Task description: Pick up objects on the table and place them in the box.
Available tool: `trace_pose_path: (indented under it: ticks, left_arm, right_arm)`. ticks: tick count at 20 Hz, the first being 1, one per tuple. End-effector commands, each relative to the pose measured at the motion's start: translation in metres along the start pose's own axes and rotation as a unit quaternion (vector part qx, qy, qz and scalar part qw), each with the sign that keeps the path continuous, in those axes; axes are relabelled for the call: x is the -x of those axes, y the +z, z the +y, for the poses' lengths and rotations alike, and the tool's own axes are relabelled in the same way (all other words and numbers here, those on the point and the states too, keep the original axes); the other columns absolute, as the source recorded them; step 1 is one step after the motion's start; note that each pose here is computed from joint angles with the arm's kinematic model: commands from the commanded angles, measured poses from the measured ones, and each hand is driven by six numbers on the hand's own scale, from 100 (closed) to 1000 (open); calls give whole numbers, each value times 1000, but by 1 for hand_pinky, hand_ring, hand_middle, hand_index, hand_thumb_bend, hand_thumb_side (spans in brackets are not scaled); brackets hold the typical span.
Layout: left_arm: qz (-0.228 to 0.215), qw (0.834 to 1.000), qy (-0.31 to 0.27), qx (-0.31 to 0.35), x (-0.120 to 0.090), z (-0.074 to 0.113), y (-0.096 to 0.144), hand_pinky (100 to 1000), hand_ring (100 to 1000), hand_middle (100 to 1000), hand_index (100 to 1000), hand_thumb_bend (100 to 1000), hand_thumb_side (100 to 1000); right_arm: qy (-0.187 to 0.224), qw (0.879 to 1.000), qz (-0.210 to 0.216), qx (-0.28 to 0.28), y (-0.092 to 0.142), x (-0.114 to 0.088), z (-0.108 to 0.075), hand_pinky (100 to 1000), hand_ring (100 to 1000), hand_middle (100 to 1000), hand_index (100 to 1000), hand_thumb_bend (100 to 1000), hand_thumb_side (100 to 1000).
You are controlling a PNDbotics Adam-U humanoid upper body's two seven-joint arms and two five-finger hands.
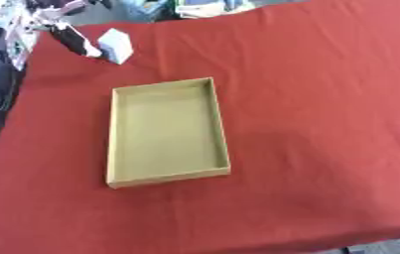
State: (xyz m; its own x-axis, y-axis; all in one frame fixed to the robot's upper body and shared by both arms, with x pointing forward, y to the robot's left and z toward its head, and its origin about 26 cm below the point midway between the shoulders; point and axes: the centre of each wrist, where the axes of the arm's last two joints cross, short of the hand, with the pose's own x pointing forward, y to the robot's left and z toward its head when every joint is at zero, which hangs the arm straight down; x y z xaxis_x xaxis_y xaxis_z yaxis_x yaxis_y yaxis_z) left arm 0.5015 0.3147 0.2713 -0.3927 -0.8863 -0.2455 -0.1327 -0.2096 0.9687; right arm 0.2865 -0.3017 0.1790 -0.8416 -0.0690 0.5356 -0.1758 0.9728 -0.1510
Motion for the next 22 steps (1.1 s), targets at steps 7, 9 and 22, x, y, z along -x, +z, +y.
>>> trace_pose_path:
  ticks: [7,9,22]
  left_arm:
    - [24,999,-47,-12,19,19,10,795,813,790,845,651,149]
    - [31,998,-54,-15,22,19,13,796,815,791,846,653,141]
    - [63,994,-77,-36,34,16,20,794,811,783,838,595,109]
  right_arm:
    - [8,1000,-14,-16,-9,-6,-4,755,784,844,938,100,717]
    - [8,1000,-15,-17,-9,-6,-4,755,784,844,938,100,717]
    - [9,999,-23,-20,-12,-7,-5,755,785,844,939,100,720]
